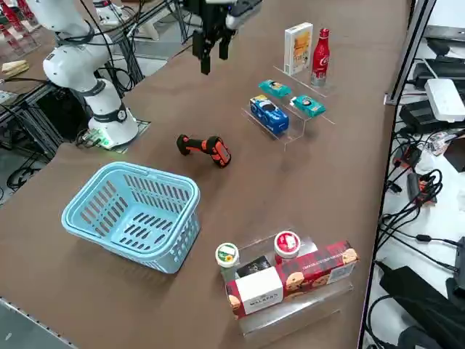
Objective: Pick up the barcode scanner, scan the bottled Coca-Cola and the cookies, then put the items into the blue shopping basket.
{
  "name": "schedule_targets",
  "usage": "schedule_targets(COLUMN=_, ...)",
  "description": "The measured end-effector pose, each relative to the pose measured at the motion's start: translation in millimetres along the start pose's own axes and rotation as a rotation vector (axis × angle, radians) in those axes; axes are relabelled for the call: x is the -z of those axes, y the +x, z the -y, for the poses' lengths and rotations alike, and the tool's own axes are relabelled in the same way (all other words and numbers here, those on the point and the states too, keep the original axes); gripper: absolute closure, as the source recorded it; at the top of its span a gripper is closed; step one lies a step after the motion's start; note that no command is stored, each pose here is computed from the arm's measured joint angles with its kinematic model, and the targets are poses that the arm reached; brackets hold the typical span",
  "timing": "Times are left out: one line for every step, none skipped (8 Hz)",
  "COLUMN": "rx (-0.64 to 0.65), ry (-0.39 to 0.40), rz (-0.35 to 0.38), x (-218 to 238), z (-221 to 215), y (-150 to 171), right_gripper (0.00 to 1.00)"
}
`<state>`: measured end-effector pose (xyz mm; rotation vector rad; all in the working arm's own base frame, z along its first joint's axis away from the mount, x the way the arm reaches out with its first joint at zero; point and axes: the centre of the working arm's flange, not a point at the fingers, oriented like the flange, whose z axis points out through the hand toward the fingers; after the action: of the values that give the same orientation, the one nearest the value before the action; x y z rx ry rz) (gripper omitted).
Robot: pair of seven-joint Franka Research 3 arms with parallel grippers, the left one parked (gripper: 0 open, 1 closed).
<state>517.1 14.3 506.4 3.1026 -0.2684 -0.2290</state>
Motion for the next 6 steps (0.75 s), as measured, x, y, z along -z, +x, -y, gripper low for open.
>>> schedule_targets(rx=-0.001, ry=0.002, rz=-0.033, x=-31.3, z=-4.2, y=-21.8, right_gripper=0.00)
schedule_targets(rx=-0.003, ry=0.002, rz=-0.052, x=-60.7, z=-9.8, y=-49.2, right_gripper=0.00)
schedule_targets(rx=-0.002, ry=0.001, rz=-0.071, x=-85.9, z=-15.3, y=-72.4, right_gripper=0.00)
schedule_targets(rx=0.007, ry=0.003, rz=-0.102, x=-109.3, z=-20.7, y=-87.5, right_gripper=0.00)
schedule_targets(rx=0.031, ry=0.006, rz=-0.134, x=-133.3, z=-29.3, y=-93.8, right_gripper=0.00)
schedule_targets(rx=0.054, ry=0.009, rz=-0.163, x=-158.9, z=-40.5, y=-95.6, right_gripper=0.00)
